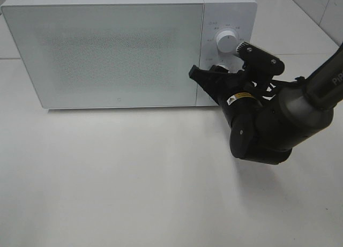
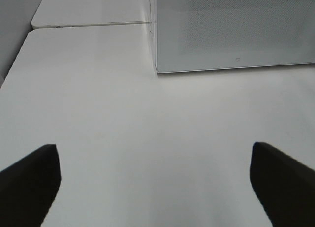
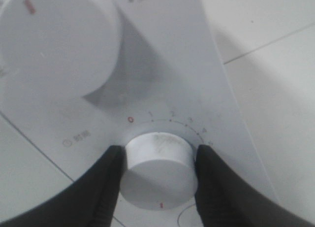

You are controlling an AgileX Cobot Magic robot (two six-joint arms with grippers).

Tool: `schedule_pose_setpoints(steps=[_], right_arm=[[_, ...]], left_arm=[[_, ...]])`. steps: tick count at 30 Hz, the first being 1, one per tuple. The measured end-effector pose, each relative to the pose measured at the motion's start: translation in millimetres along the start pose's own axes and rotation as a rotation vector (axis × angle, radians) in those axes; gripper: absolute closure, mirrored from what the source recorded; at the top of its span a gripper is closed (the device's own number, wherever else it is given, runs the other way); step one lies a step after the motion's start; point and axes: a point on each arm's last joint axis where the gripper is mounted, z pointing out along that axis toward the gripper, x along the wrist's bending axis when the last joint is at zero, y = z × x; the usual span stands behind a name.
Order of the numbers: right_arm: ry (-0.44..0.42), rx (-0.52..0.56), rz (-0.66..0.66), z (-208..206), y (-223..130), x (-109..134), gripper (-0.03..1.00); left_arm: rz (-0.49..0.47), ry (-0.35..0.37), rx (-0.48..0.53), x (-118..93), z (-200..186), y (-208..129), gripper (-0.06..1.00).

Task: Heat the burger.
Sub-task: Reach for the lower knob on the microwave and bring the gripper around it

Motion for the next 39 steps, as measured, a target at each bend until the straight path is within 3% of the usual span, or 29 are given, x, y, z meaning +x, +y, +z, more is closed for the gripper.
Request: schedule_pose_setpoints(steps=[1,2,4,5,6,7,9,10,11,12,13,17,28,39], right_arm=[[0.005,0.003,0.137,-0.4,-0.2,-1.0,0.56],[0.005,0.003,0.137,-0.4,-0.2,-1.0,0.56],[0.013,0.007,0.321,-0.8,-0.5,-1.3,0.56],[0.013,0.007,0.321,-0.8,-0.5,-1.3,0.56],[0.022,0.012,0.427,-1.2,-0.7,-1.6,0.56],[0.022,0.012,0.427,-1.2,-0.7,-1.6,0.56],[0.030,0.020,0.585,-1.1,-0.7,-2.3,0.56],[0.030,0.020,0.585,-1.1,-0.7,-2.3,0.56],[0.032,0.023,0.679,-1.3,-0.8,-2.2,0.56],[0.032,0.023,0.679,-1.3,-0.8,-2.2,0.56],[0.033,0.025,0.771,-1.3,-0.8,-2.0,0.56],[0.031,0.028,0.933,-1.3,-0.8,-2.0,0.56],[0.028,0.029,1.138,-1.3,-0.6,-2.2,0.55],[0.022,0.023,1.188,-1.6,-0.6,-2.5,0.56]], left_arm=[[0.000,0.000,0.000,0.0,0.0,0.0,-0.04],[0.000,0.000,0.000,0.0,0.0,0.0,-0.04],[0.000,0.000,0.000,0.0,0.0,0.0,-0.04],[0.000,0.000,0.000,0.0,0.0,0.0,-0.04],[0.000,0.000,0.000,0.0,0.0,0.0,-0.04],[0.000,0.000,0.000,0.0,0.0,0.0,-0.04],[0.000,0.000,0.000,0.0,0.0,0.0,-0.04],[0.000,0.000,0.000,0.0,0.0,0.0,-0.04],[0.000,0.000,0.000,0.0,0.0,0.0,-0.04],[0.000,0.000,0.000,0.0,0.0,0.0,-0.04],[0.000,0.000,0.000,0.0,0.0,0.0,-0.04],[0.000,0.000,0.000,0.0,0.0,0.0,-0.04],[0.000,0.000,0.000,0.0,0.0,0.0,-0.04],[0.000,0.000,0.000,0.0,0.0,0.0,-0.04]])
